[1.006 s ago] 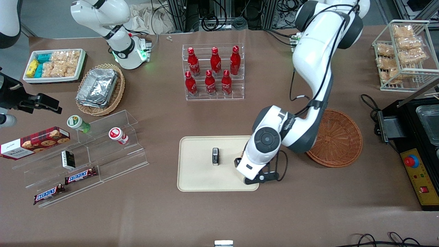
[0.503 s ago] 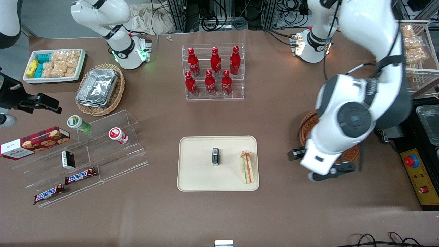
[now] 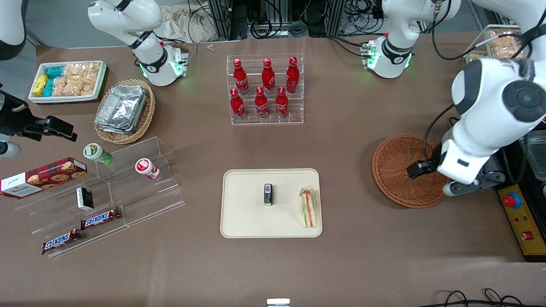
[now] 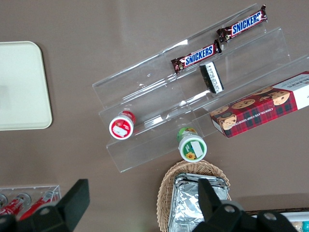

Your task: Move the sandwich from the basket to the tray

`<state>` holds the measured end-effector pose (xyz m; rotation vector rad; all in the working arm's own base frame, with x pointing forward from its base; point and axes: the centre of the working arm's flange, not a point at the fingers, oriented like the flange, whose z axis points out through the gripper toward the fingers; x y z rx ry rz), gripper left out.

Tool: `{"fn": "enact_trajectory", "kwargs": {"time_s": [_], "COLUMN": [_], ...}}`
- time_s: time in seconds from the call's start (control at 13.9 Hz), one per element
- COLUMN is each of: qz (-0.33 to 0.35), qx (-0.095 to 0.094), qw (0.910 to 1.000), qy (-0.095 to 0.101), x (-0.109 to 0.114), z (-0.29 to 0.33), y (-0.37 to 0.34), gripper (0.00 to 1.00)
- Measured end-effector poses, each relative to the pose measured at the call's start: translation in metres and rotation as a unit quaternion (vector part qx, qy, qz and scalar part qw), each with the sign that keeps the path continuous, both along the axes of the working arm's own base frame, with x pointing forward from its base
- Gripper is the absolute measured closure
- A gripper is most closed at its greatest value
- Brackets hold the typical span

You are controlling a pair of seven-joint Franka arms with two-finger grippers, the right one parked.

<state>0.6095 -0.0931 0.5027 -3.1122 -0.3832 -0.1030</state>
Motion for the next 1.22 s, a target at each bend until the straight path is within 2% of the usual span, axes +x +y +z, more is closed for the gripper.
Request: {"fn": "enact_trajectory", "kwargs": {"time_s": [0.22,0.36,0.43,0.57,0.65,0.72,0.86,1.22], "qz": [-0.001,0.004,0.003,-0.003,-0.005,-0.007,-0.008,-0.011], "qx": [0.0,0.002,0.002,0.003,0.004,0.003,0.003,-0.003], "qw": [0.9998,0.9998,0.9999,0.9996,0.9993,0.9992,0.9996,0.9998], "qy": [-0.019,-0.019,-0.009,0.028,0.037,0.038,0.026,0.016], "x": [0.003,0.005,0.003,-0.007,-0.013,-0.017,-0.021,-0.022], "z": [0.021,0.028,0.03,0.034,0.039,0.046,0.067,0.107], "y": [0.044,0.068,0.069,0.063,0.06,0.059,0.058,0.054], "gripper": [0.0,0.0,0.0,0.0,0.0,0.0,0.0,0.0]}}
